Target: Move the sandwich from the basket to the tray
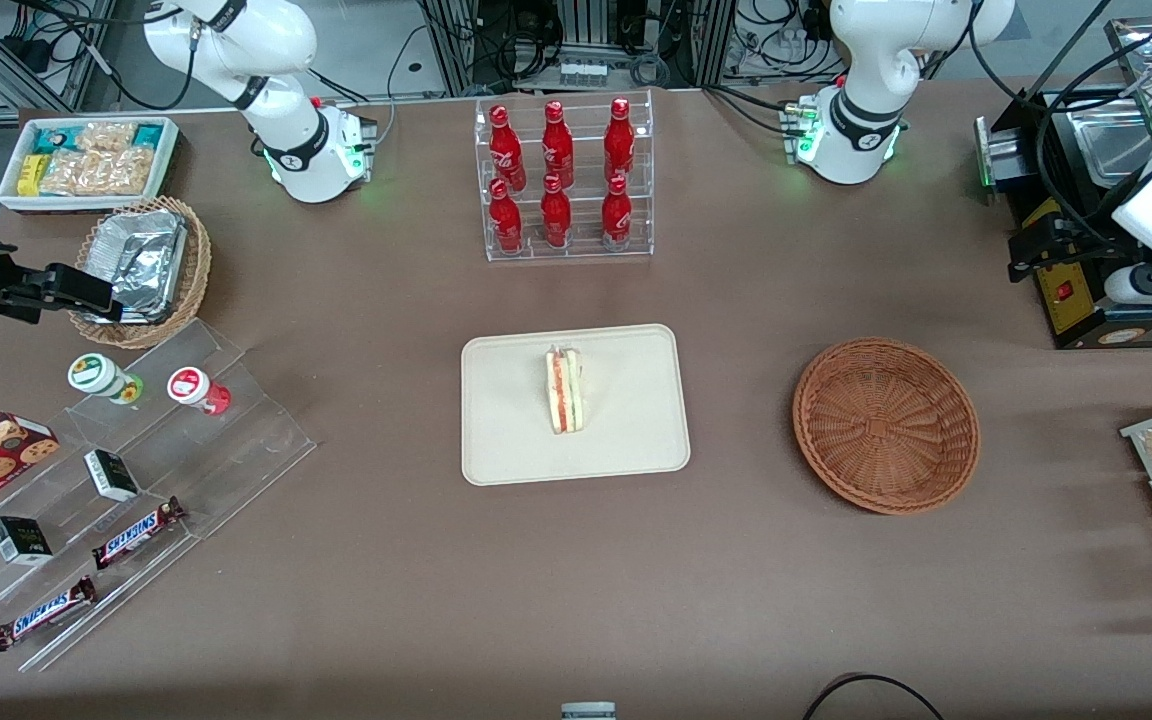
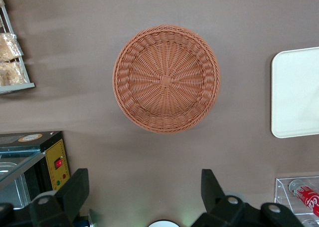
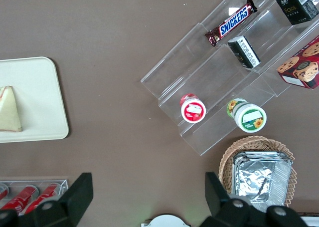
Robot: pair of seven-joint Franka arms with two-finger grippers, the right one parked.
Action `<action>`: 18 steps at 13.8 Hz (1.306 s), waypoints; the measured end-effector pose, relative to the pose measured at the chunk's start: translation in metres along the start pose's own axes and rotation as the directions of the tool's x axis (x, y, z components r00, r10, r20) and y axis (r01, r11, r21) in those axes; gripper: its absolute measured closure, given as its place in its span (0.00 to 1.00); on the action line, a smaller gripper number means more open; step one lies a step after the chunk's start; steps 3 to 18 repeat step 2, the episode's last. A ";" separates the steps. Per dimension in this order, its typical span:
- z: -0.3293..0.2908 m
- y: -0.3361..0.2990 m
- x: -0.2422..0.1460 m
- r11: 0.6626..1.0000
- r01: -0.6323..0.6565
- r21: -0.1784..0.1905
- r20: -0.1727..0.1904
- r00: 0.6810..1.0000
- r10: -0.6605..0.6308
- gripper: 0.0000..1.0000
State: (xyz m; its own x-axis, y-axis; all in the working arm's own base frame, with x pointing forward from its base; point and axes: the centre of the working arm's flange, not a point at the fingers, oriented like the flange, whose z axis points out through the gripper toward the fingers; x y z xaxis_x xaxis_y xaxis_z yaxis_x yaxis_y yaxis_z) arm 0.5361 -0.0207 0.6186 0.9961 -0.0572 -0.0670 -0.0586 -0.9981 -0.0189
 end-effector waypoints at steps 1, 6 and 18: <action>0.000 0.000 0.001 1.000 0.001 0.000 0.000 1.000 -0.001 0.01; 0.000 -0.001 0.001 1.000 0.001 0.000 -0.001 1.000 -0.001 0.01; 0.000 -0.001 0.001 1.000 0.001 0.000 -0.001 1.000 -0.001 0.01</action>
